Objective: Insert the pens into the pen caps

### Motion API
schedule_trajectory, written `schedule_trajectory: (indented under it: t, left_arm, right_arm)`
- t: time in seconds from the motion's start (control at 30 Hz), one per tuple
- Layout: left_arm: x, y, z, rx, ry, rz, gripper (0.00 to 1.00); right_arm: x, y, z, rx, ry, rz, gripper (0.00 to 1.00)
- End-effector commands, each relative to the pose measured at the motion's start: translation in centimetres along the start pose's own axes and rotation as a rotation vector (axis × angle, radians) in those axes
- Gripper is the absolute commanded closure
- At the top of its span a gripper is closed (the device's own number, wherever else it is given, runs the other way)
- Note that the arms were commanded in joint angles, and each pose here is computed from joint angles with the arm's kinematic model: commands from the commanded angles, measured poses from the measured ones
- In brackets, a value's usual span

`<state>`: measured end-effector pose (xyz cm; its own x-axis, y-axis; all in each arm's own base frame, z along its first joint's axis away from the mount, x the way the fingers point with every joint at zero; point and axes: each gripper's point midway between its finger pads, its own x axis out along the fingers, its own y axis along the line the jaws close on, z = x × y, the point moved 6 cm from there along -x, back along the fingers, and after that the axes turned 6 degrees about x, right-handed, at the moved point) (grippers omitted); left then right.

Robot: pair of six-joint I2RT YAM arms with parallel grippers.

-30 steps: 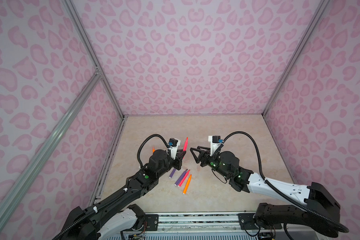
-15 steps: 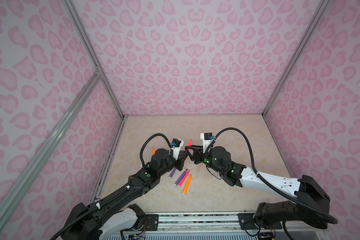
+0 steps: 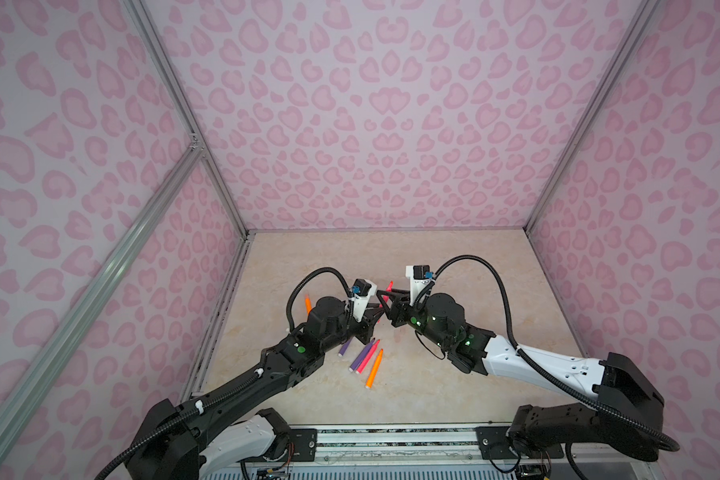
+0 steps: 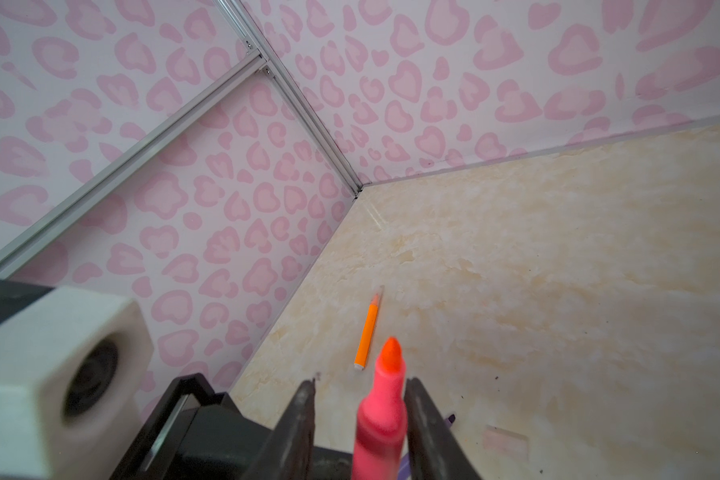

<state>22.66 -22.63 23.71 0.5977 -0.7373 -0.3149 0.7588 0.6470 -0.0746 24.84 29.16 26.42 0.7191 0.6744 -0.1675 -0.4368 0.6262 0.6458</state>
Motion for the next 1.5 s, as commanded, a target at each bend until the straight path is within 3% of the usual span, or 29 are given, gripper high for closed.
schedule_trajectory:
  t: [0.0, 0.1, 0.7, 0.87, 1.07, 1.47]
  left_arm:
    - [0.1, 0.0, 0.8, 0.021, -0.025, 0.002, 0.97]
    - [0.1, -0.2, 0.8, 0.022, -0.025, -0.008, 0.97]
    - [0.1, -0.4, 0.9, 0.035, -0.025, 0.002, 0.96]
    - [-0.1, -0.4, 0.8, 0.035, -0.031, 0.003, 0.76]
    - [-0.7, -0.4, 1.0, 0.033, -0.058, 0.011, 0.65]
    - [-0.9, -0.1, 1.1, 0.031, -0.064, 0.038, 0.68]
  right_arm:
    - [-0.2, -0.5, 0.3, 0.014, -0.018, -0.011, 0.62]
    - [-0.2, -0.8, 0.5, 0.021, -0.02, -0.012, 0.63]
    - [-0.2, -0.6, 0.5, 0.045, 0.007, 0.016, 0.93]
    - [0.0, -0.4, 0.4, 0.05, 0.023, 0.023, 0.99]
    - [0.2, 0.2, -0.4, 0.058, 0.04, 0.039, 1.0]
    - [0.3, 1.5, -1.5, 0.056, 0.063, 0.069, 1.0]
